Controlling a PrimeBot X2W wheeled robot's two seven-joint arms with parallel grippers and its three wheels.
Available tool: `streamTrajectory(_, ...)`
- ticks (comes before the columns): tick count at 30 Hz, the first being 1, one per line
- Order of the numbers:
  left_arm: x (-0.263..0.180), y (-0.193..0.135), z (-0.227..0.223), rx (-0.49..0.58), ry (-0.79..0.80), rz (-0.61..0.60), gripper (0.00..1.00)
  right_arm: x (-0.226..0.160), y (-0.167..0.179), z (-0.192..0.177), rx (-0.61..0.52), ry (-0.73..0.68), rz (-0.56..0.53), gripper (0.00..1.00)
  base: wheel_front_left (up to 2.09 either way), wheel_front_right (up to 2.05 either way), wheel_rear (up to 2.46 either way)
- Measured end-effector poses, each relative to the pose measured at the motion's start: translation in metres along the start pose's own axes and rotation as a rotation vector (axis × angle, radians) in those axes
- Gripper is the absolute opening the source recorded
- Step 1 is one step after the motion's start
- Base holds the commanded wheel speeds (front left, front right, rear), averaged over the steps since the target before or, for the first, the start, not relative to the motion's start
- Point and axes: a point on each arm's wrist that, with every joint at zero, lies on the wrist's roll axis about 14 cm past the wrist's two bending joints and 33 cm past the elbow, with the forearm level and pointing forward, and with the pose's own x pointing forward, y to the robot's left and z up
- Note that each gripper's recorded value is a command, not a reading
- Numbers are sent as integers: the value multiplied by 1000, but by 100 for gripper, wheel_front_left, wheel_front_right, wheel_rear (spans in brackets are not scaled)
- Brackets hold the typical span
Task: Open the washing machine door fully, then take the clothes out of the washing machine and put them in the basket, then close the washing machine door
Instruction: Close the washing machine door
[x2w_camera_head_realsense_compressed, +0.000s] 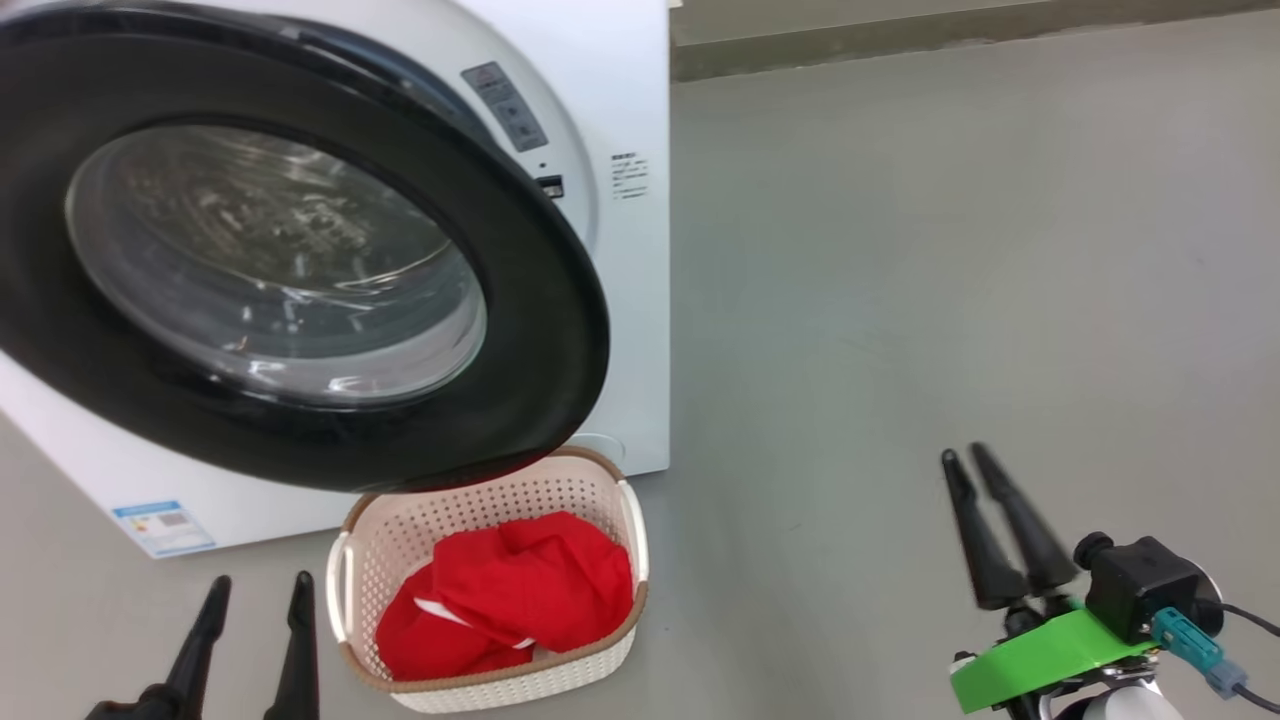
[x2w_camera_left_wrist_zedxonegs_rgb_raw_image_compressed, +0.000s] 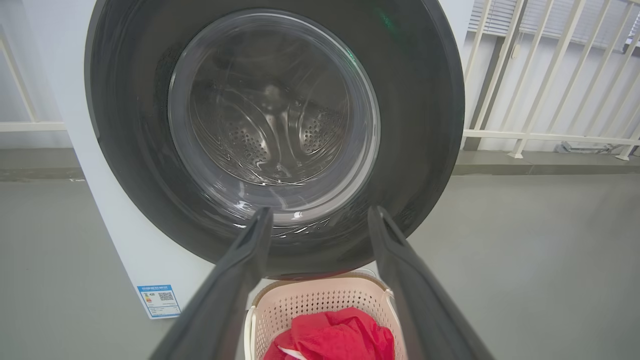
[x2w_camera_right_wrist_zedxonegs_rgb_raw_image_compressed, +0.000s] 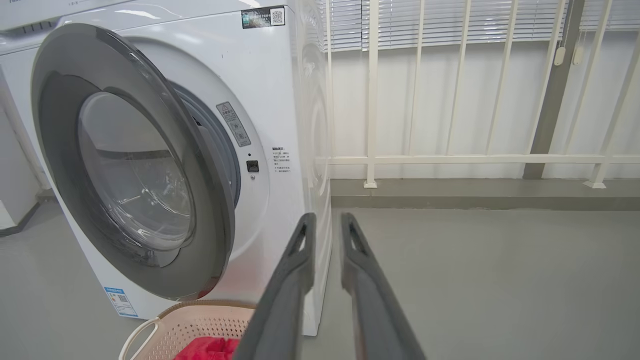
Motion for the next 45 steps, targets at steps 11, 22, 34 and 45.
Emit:
streamTrajectory(11, -11, 15, 1, 4, -2, 47, 100, 35, 57, -20, -6, 59, 183, 0, 0, 0, 0)
streamTrajectory(22, -15, 25, 1, 10, 2, 83, 100, 91, 132, -32, -65, 98, 437, 0, 0, 0, 0)
streamTrajectory(34, 2, 32, 6, -8, -16, 120, 100, 150, 191, -41, -86, 105, 611, 0, 0, 0, 0)
streamTrajectory(45, 11, 46, -13, 9, 43, 159, 100, 200, 203, -61, -38, 118, 638, 0, 0, 0, 0)
